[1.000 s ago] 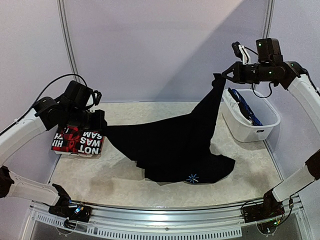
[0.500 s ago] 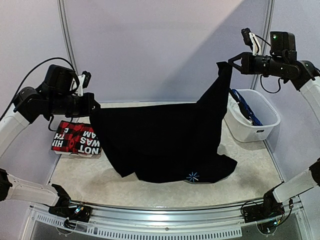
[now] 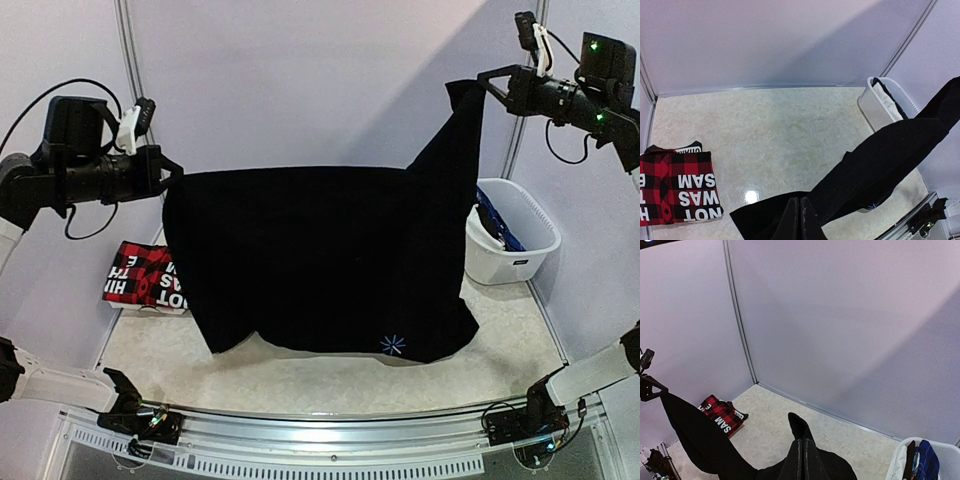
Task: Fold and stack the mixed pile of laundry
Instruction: Flatten out the crumpled T-shirt at the center of the board.
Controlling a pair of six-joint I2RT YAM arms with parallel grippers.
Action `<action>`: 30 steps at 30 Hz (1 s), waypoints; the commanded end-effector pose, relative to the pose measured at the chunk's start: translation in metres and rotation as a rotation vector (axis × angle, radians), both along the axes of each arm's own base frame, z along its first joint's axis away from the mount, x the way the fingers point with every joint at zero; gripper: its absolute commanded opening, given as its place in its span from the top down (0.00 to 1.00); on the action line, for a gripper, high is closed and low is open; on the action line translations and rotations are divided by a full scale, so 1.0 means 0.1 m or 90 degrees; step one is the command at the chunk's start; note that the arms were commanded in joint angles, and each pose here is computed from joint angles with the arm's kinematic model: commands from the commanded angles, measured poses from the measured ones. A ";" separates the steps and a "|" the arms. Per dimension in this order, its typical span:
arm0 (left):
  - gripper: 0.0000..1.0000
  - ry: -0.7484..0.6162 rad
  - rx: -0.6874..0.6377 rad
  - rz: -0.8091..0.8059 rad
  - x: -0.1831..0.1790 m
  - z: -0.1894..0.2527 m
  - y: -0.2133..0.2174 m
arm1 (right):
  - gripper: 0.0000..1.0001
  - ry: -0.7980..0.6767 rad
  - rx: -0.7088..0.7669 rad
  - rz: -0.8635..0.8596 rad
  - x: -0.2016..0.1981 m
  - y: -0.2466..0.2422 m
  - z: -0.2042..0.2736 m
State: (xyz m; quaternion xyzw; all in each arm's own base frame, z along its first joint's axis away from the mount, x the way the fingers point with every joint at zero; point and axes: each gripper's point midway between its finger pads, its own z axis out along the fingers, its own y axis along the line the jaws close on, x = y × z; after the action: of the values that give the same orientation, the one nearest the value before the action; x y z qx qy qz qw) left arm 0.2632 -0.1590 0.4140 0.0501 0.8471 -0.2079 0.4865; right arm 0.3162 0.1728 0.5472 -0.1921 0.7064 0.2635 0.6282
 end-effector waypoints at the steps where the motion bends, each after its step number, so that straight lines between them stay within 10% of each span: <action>1: 1.00 -0.037 -0.006 -0.021 -0.06 0.29 0.02 | 1.00 -0.098 0.017 0.009 -0.32 -0.09 0.49; 30: 1.00 -0.381 -0.225 -0.277 -0.89 2.49 -0.22 | 1.00 -0.551 0.118 -0.037 -1.84 -0.71 2.27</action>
State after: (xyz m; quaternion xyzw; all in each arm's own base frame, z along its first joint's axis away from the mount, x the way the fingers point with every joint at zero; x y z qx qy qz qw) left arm 0.1853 -0.1818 0.6215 0.1838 0.6516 -0.4036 0.6154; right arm 0.1566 0.1172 0.7410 -0.2208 0.4323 0.2350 0.8421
